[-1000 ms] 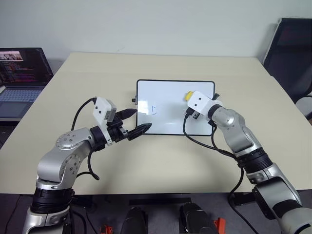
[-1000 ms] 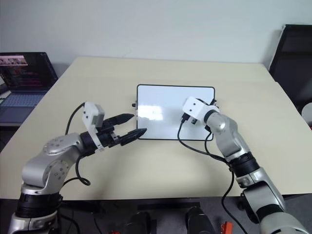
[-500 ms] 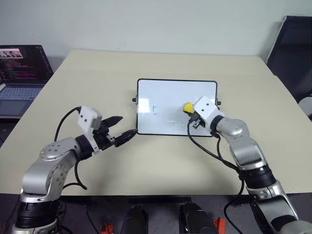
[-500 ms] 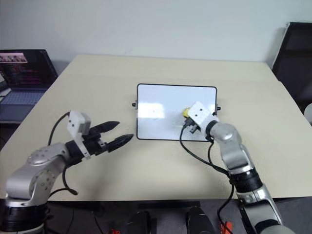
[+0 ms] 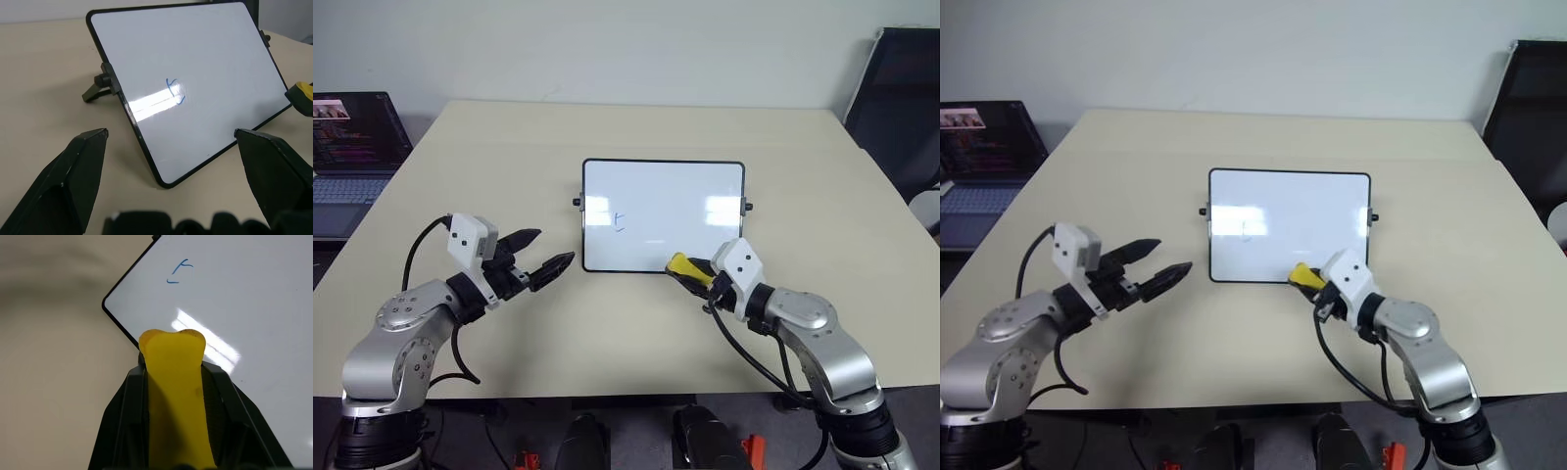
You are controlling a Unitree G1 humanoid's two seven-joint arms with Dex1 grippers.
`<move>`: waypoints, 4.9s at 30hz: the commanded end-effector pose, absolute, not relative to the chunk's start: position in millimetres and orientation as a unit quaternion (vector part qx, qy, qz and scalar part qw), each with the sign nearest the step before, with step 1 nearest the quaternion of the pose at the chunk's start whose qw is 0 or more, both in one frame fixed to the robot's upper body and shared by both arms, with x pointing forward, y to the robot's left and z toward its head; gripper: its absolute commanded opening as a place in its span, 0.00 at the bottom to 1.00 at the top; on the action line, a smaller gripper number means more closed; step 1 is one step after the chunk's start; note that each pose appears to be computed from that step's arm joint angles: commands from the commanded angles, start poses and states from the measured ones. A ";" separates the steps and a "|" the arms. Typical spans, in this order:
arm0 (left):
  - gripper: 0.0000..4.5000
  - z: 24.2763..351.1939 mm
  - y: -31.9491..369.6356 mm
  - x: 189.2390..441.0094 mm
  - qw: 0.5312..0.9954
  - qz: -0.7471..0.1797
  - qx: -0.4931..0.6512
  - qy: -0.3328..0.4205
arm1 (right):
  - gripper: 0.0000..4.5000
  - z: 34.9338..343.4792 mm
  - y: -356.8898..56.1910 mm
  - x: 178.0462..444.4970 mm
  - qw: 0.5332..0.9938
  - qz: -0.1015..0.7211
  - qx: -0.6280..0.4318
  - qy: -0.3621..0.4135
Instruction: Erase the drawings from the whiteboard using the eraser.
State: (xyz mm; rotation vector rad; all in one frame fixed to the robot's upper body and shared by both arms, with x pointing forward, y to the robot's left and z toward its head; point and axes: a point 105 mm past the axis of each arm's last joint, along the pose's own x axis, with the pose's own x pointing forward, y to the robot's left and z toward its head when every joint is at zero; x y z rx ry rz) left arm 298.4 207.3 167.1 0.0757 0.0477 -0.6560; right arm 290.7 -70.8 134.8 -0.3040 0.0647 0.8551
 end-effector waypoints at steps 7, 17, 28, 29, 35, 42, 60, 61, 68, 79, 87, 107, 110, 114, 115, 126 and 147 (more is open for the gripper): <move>1.00 173.8 205.0 296.0 0.944 -0.324 0.052 0.007 | 0.25 149.1 -60.8 294.6 0.891 0.419 -0.175 -0.008; 1.00 172.1 199.4 302.5 0.937 -0.342 0.065 0.018 | 0.25 173.8 -11.7 346.3 0.850 0.419 -0.312 -0.067; 1.00 170.3 191.5 304.6 0.929 -0.363 0.070 0.025 | 0.25 189.5 23.6 394.7 0.825 0.388 -0.399 -0.096; 1.00 169.8 191.0 304.1 0.928 -0.364 0.071 0.026 | 0.25 189.1 24.2 396.6 0.825 0.386 -0.401 -0.096; 1.00 169.9 190.6 303.2 0.932 -0.358 0.061 0.022 | 0.25 135.9 17.6 389.6 0.742 0.441 -0.505 -0.023; 1.00 168.2 189.5 302.6 0.931 -0.359 0.060 0.022 | 0.25 162.0 6.9 414.7 0.768 0.351 -0.531 -0.072; 1.00 166.5 187.3 303.1 0.929 -0.366 0.056 0.022 | 0.25 143.6 -3.7 412.1 0.756 0.364 -0.543 -0.037; 1.00 166.4 187.4 303.1 0.929 -0.366 0.056 0.022 | 0.25 151.8 -4.7 416.0 0.760 0.350 -0.545 -0.051; 1.00 166.6 187.0 303.2 0.928 -0.368 0.055 0.021 | 0.25 145.4 -9.4 413.5 0.735 0.369 -0.565 -0.055; 1.00 175.3 172.0 301.7 0.913 -0.401 0.071 0.010 | 0.25 173.9 -16.5 380.8 0.810 0.377 -0.439 -0.090; 1.00 193.9 124.2 301.7 0.863 -0.494 0.102 -0.022 | 0.25 211.3 -106.7 348.6 0.956 0.218 -0.188 -0.053; 1.00 177.4 -4.4 302.6 0.651 -0.734 0.192 -0.014 | 0.25 129.1 -242.5 325.6 0.985 0.005 -0.083 0.151; 1.00 171.9 -12.1 306.3 0.648 -0.732 0.211 -0.016 | 0.25 123.6 -250.8 335.0 0.985 0.001 -0.068 0.157; 1.00 172.9 -19.8 303.7 0.640 -0.738 0.211 -0.022 | 0.25 117.0 -257.7 347.8 0.985 -0.002 -0.060 0.162; 1.00 174.4 -21.1 302.8 0.640 -0.740 0.207 -0.023 | 0.25 116.1 -260.5 351.3 0.985 -0.008 -0.056 0.162; 1.00 177.5 -13.5 303.0 0.663 -0.724 0.188 -0.021 | 0.68 112.3 -269.1 364.9 0.987 -0.009 -0.041 0.155; 1.00 182.7 154.4 315.4 0.957 -0.284 0.023 -0.058 | 1.00 153.8 -207.3 283.4 0.996 0.062 -0.033 -0.051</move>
